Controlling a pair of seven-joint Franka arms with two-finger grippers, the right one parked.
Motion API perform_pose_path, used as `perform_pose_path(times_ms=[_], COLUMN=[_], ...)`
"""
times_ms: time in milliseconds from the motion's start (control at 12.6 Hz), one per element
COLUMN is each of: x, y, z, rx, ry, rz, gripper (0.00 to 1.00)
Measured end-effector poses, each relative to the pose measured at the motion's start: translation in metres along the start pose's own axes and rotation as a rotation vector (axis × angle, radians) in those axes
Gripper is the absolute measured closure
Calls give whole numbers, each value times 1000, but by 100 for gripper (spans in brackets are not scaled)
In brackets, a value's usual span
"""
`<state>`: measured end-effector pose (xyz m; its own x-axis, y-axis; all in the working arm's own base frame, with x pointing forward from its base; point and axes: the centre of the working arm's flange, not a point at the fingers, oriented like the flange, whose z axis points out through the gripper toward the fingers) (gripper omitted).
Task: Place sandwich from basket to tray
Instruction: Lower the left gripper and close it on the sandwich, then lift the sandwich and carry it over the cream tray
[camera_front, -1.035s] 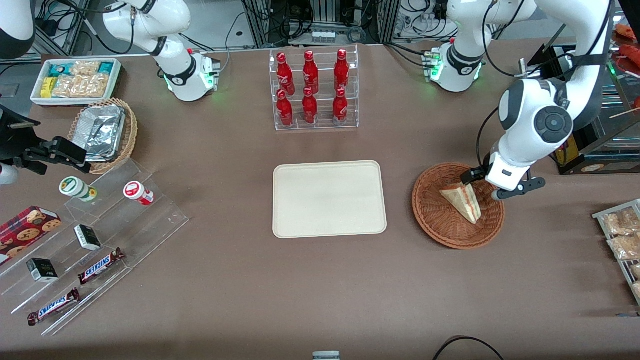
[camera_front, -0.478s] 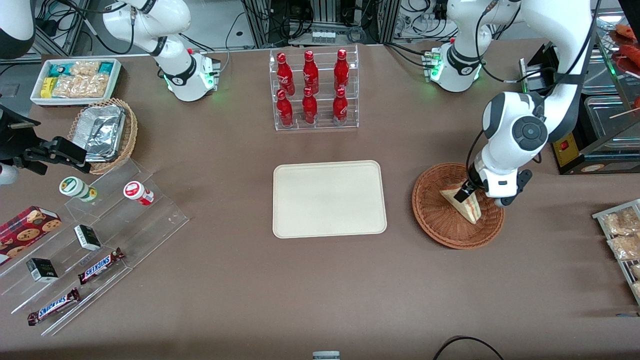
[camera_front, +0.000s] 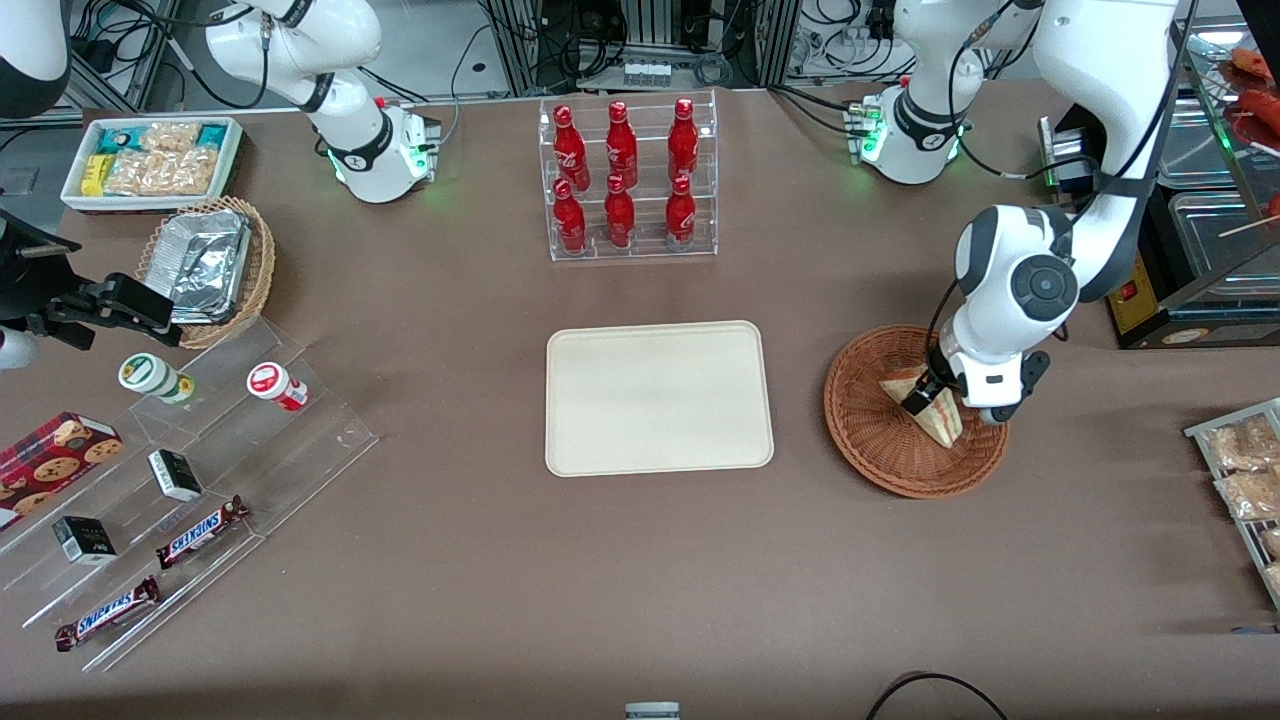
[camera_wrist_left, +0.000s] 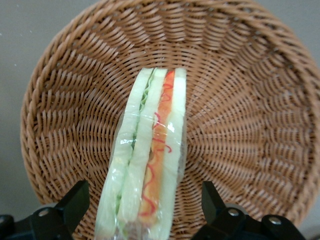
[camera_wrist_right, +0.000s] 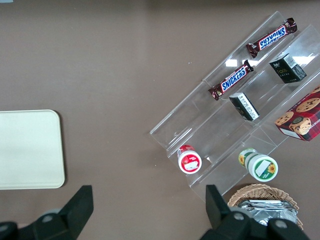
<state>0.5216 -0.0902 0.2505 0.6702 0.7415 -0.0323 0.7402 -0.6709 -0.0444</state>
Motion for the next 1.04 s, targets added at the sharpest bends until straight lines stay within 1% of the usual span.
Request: perform_pose_path(times_ms=[80, 319, 478, 558, 637, 717, 796, 876, 1035], x=[0, 0, 1, 2, 3, 4, 0, -8, -36], y=[-1, -1, 0, 1, 4, 10, 19, 33, 62], z=[5, 5, -7, -19, -37, -58, -79, -97, -114], rx=[7, 20, 42, 69, 105, 130, 142, 146, 136], ry=[-5, -13, -22, -36, -58, -74, -84, -90, -98], rz=[-8, -13, -1, 24, 58, 95, 140, 196, 334], gripper=[6, 44, 64, 69, 71, 76, 82, 85, 85])
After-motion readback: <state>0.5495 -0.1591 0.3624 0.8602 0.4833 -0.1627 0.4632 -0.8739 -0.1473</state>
